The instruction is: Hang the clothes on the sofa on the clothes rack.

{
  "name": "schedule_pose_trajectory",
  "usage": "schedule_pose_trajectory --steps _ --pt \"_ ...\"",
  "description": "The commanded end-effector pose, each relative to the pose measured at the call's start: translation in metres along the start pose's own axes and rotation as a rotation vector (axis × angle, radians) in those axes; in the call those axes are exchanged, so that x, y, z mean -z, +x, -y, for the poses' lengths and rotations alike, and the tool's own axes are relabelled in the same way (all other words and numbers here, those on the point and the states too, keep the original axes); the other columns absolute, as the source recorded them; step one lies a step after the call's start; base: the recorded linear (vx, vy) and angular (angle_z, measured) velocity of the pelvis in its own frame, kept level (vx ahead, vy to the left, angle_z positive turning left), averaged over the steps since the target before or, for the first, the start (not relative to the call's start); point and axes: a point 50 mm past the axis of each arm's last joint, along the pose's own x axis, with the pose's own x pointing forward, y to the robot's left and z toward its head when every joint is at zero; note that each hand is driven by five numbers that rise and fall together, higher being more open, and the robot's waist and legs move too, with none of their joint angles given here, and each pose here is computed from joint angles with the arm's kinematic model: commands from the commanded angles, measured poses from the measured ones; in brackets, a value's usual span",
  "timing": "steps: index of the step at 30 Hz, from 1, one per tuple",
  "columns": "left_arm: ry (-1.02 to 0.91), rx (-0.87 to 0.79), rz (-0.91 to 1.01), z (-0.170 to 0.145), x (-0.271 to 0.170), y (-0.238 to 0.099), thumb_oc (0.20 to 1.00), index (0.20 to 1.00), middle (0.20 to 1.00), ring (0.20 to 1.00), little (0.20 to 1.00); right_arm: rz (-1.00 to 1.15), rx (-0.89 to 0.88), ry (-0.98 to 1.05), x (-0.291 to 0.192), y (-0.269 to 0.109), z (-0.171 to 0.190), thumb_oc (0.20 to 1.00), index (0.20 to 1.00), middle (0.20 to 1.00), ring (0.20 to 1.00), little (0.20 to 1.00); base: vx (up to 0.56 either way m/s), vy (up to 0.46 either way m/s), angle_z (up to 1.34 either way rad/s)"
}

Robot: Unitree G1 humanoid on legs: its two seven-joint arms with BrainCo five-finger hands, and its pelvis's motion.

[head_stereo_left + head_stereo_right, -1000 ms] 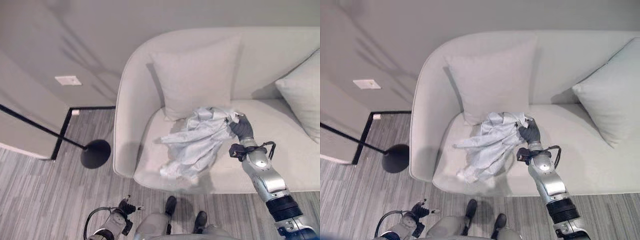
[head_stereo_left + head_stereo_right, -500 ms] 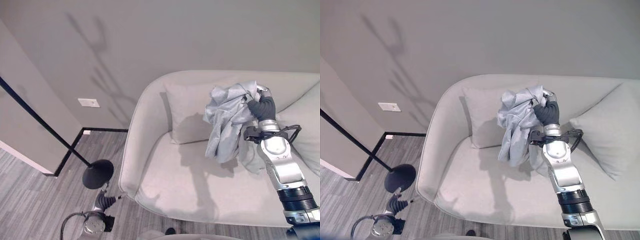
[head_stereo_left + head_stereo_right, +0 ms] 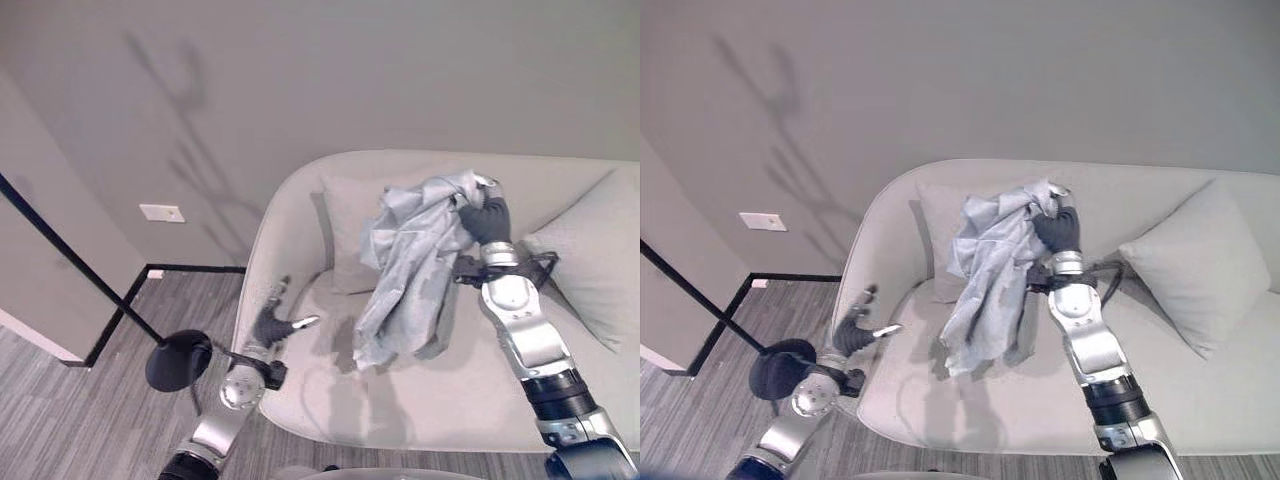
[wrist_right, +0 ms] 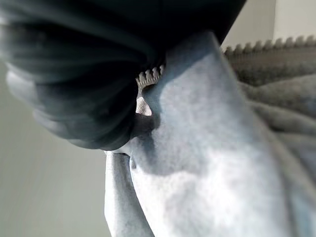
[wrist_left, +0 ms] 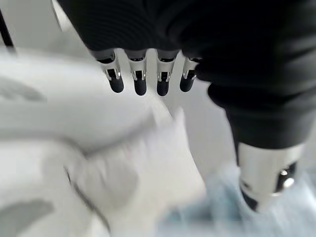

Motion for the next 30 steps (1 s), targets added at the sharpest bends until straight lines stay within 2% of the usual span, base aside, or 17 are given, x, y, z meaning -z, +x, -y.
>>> schedule_pose_trajectory --steps 1,10,15,20,24,30 --pt "0.003 0.085 0.125 0.002 -0.023 0.009 1.0 1.0 1.0 1.0 1.0 0.249 0.033 0.09 -0.058 0.031 -0.007 0.2 0.2 0.2 0.2 0.2 -0.01 0.003 -0.09" --pt "-0.166 0.26 0.126 0.043 -0.039 0.02 1.0 1.0 1.0 1.0 1.0 0.313 -0.027 0.207 -0.09 0.051 -0.039 0.2 0.2 0.2 0.2 0.2 -0.01 0.006 -0.05" --pt "-0.05 0.283 0.141 0.068 -0.05 0.042 1.0 1.0 1.0 1.0 1.0 0.351 -0.071 0.314 -0.105 0.044 -0.056 0.2 0.2 0.2 0.2 0.2 0.0 0.013 -0.08" --pt "0.072 0.202 0.192 0.075 -0.068 0.064 1.0 1.0 1.0 1.0 1.0 0.376 -0.141 0.434 -0.114 0.026 -0.069 0.2 0.2 0.2 0.2 0.2 -0.01 0.007 -0.15" --pt "0.283 0.041 0.287 0.061 -0.083 0.08 1.0 1.0 1.0 1.0 1.0 0.437 -0.181 0.454 -0.122 0.008 -0.069 0.2 0.2 0.2 0.2 0.2 0.0 -0.005 -0.12" --pt "0.417 -0.039 0.305 0.048 -0.079 0.082 1.0 1.0 1.0 1.0 1.0 0.456 -0.183 0.463 -0.12 -0.001 -0.06 0.2 0.2 0.2 0.2 0.2 0.01 -0.009 -0.09"
